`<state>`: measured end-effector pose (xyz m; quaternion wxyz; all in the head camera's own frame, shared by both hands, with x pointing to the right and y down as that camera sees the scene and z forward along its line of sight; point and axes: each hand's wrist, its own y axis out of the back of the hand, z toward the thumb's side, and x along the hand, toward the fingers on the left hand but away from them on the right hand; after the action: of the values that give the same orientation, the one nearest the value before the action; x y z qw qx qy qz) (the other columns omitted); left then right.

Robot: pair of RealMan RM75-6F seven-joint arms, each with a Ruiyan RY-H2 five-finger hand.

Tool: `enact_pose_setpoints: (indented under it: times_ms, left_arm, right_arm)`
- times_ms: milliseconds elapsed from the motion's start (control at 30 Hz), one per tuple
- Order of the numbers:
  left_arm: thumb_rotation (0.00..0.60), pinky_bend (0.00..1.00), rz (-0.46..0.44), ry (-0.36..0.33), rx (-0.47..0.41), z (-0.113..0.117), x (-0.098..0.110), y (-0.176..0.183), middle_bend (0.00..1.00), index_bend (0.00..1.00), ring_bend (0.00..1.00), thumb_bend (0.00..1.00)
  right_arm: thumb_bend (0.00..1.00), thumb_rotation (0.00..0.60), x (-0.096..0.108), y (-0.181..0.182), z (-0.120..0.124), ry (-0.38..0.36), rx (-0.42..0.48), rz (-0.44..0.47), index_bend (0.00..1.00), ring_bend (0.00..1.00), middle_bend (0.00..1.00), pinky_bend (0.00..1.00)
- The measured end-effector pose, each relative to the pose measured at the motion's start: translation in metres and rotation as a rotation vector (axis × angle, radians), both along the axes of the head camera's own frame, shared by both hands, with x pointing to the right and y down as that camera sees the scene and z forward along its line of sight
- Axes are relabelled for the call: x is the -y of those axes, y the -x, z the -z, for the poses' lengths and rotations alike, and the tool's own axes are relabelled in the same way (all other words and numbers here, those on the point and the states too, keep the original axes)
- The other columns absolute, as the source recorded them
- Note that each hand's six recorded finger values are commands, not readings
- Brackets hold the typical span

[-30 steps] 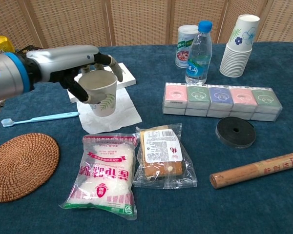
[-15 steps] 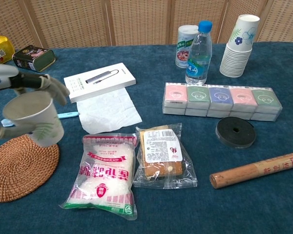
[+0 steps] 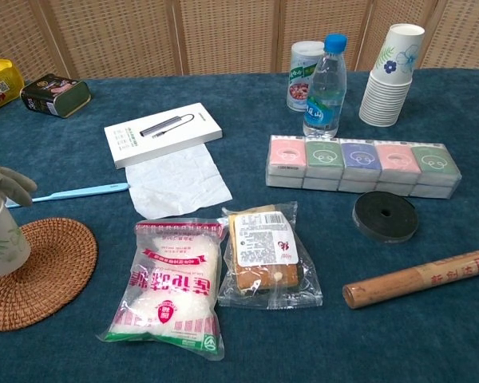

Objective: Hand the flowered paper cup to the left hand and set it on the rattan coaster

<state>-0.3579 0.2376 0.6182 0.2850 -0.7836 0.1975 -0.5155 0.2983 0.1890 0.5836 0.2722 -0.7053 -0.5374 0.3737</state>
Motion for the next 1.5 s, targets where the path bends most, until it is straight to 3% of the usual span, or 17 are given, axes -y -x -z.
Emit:
enact_pose_setpoints:
  times_ms: [200, 367, 500, 633, 767, 933, 1067, 1167, 1367, 1500]
  left_arm:
    - [0.600, 0.36, 0.015, 0.036, 0.008, -0.015, -0.003, -0.001, 0.12, 0.19, 0.20, 0.46]
    - [0.600, 0.20, 0.011, 0.042, 0.007, -0.018, -0.001, -0.005, 0.01, 0.05, 0.01, 0.46]
    - [0.599, 0.10, 0.000, 0.051, 0.002, -0.017, -0.001, -0.009, 0.00, 0.00, 0.00, 0.46]
    - [0.529, 0.01, -0.007, 0.056, 0.007, -0.016, -0.001, -0.008, 0.00, 0.00, 0.00, 0.46]
    - [0.470, 0.00, 0.015, 0.045, -0.005, -0.013, 0.001, -0.006, 0.00, 0.00, 0.00, 0.46]
    - [0.464, 0.00, 0.090, 0.022, -0.097, 0.002, 0.007, -0.007, 0.00, 0.00, 0.00, 0.46]
    - [0.466, 0.00, 0.169, -0.043, -0.196, 0.028, 0.021, -0.002, 0.00, 0.00, 0.00, 0.46]
    - [0.466, 0.00, 0.218, -0.122, -0.216, 0.049, 0.031, 0.012, 0.00, 0.00, 0.00, 0.46]
    - [0.474, 0.00, 0.383, -0.258, -0.185, 0.075, 0.038, 0.055, 0.00, 0.00, 0.00, 0.46]
    - [0.473, 0.00, 0.489, -0.297, -0.119, 0.080, 0.027, 0.087, 0.00, 0.01, 0.00, 0.46]
  right_arm:
    - [0.38, 0.600, -0.001, -0.005, 0.000, 0.010, -0.004, -0.011, 0.00, 0.00, 0.00, 0.00]
    - [0.38, 0.600, -0.001, -0.008, 0.001, 0.008, 0.000, -0.019, 0.00, 0.00, 0.00, 0.00]
    - [0.38, 0.600, 0.001, -0.008, 0.003, 0.001, 0.002, -0.020, 0.00, 0.00, 0.00, 0.00]
    - [0.38, 0.600, 0.001, -0.009, 0.002, 0.002, -0.001, -0.024, 0.00, 0.00, 0.00, 0.00]
    - [0.38, 0.600, 0.000, -0.011, 0.001, 0.009, -0.010, -0.023, 0.00, 0.00, 0.00, 0.00]
    - [0.38, 0.600, 0.001, -0.013, -0.001, 0.025, -0.023, -0.022, 0.00, 0.00, 0.00, 0.00]
    - [0.38, 0.600, 0.002, -0.018, 0.001, 0.036, -0.059, -0.012, 0.00, 0.00, 0.00, 0.00]
    - [0.39, 0.600, 0.002, -0.024, 0.003, 0.036, -0.105, -0.005, 0.00, 0.00, 0.00, 0.00]
    - [0.39, 0.600, 0.000, -0.038, 0.009, 0.041, -0.239, 0.026, 0.00, 0.00, 0.00, 0.00]
    - [0.39, 0.600, -0.006, -0.051, 0.015, 0.028, -0.350, 0.029, 0.00, 0.00, 0.00, 0.00]
